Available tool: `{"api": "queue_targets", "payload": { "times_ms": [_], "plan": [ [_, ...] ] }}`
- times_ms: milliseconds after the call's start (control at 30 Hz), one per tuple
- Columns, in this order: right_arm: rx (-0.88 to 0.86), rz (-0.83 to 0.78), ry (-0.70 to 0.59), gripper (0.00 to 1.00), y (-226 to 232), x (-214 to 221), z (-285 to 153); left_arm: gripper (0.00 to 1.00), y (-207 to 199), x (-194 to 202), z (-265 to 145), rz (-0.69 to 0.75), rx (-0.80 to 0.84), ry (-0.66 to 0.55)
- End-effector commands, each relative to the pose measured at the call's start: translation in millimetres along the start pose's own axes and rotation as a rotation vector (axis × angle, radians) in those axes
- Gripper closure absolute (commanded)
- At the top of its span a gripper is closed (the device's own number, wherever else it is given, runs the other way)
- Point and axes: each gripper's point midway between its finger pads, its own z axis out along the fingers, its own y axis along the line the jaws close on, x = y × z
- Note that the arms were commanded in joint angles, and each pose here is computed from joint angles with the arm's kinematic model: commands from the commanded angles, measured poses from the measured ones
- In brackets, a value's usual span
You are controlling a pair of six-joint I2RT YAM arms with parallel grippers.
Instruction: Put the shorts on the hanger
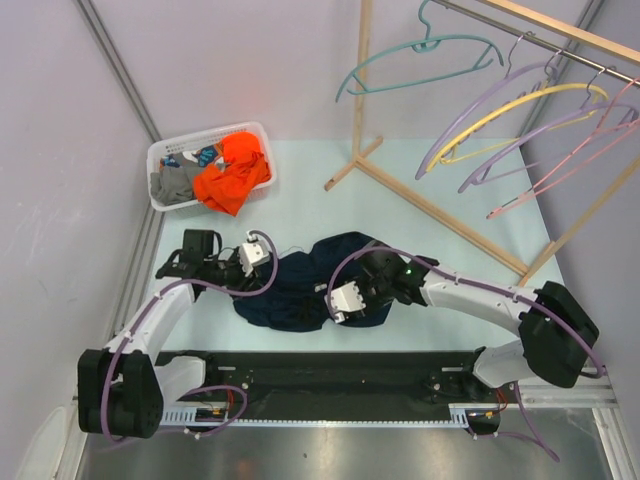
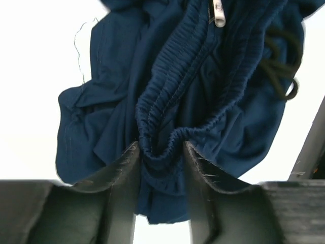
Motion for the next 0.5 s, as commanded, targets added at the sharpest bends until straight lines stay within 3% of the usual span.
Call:
{"api": "queue_targets", "payload": {
  "times_ms": [0, 133, 200, 300, 333, 433, 467],
  "plan": [
    [0.129, -0.015, 0.004, 0.46, -26, -9, -14, 0.5, 3, -9, -7, 0.093, 0.006, 0.004],
    [0.196, -0.029, -0.035, 0.29, -23, -34, -54, 0.41, -11, -26, -30, 0.081, 0.042, 0.014],
    [0.198, -0.04, -0.068, 0.18, -14, -50, -69, 0.33, -17, -49, -49, 0.084, 0.045, -0.018],
    [0.234, -0.05, -0.134, 0.11, -9, -70, -94, 0.21, -15, -80, -69, 0.074, 0.007, -0.065],
    [0.236, -0.051, -0.146, 0.04, -7, -73, -98, 0.17, -14, -88, -73, 0.069, -0.005, -0.076],
    [0.334, -0.003, -0.209, 0.03, -22, -90, -126, 0.13, 1, -133, -90, 0.004, -0.071, -0.171],
    [0.369, 0.017, -0.239, 0.03, -28, -95, -136, 0.07, 4, -147, -94, -0.073, -0.079, -0.204]
  ]
}}
